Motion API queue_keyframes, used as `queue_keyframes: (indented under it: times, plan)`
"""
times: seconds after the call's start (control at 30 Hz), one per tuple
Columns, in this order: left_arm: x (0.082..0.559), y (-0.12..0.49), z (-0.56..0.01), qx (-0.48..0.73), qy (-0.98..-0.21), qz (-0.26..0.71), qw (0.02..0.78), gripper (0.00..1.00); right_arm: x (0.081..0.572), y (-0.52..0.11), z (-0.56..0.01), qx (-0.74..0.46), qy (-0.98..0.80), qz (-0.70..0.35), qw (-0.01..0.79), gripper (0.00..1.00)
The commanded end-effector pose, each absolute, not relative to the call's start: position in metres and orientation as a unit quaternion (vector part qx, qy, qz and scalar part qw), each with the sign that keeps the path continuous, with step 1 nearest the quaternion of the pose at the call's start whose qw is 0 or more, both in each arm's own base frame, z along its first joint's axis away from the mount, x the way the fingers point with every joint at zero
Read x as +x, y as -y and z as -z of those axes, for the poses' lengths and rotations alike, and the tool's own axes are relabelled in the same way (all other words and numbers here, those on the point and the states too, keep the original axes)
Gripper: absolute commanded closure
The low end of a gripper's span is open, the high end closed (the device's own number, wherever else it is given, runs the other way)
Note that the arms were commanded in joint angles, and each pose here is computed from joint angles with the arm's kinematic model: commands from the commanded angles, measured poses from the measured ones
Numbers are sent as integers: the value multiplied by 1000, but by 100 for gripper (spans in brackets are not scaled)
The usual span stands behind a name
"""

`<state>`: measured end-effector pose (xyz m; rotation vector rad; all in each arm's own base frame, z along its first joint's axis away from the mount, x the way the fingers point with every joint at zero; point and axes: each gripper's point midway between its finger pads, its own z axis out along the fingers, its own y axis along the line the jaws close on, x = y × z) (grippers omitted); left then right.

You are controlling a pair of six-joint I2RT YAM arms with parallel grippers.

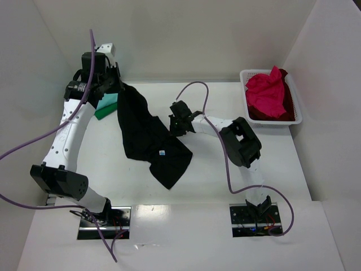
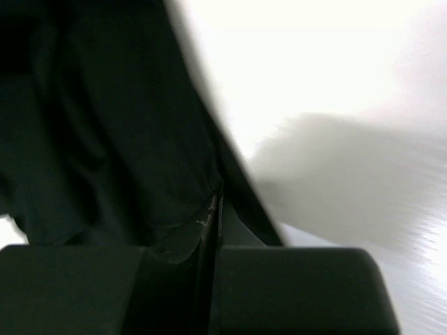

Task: Fold and stack the t-shirts
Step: Flatten out the tshirt

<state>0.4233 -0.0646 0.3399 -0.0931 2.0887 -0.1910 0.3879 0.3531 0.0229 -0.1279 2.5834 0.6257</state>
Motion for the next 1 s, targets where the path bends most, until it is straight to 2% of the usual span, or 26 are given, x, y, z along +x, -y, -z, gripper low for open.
queue_keyframes:
  times: [0.0, 0.13, 0.3, 0.4, 0.43, 0.6, 0.7, 0.83, 0.97]
  plan:
    - [421, 56, -369, -47, -840, 77, 535, 100, 429, -348, -75, -11, -916, -209, 341, 99]
    - [424, 52, -369, -53, -840, 69, 536, 100, 453, -332, -139, 1, -895, -203, 398, 99]
    - [422, 45, -398, -62, -820, 64, 566, 100, 484, -291, -262, 40, -839, -215, 499, 99]
    - [421, 44, -429, -58, -797, 67, 598, 100, 482, -235, -376, 77, -772, -219, 591, 99]
    - [420, 44, -437, -58, -791, 69, 605, 100, 481, -234, -381, 77, -771, -220, 593, 99]
    - [411, 49, -486, -44, -751, 88, 653, 100, 440, -149, -503, 124, -677, -212, 694, 99]
    - [401, 52, -500, -35, -740, 99, 664, 100, 418, -124, -533, 134, -652, -199, 719, 99]
    - [376, 50, -546, -27, -698, 105, 707, 100, 369, -94, -586, 157, -600, -200, 759, 99]
    - [347, 56, -577, -14, -668, 133, 732, 100, 332, -80, -611, 156, -573, -209, 777, 99]
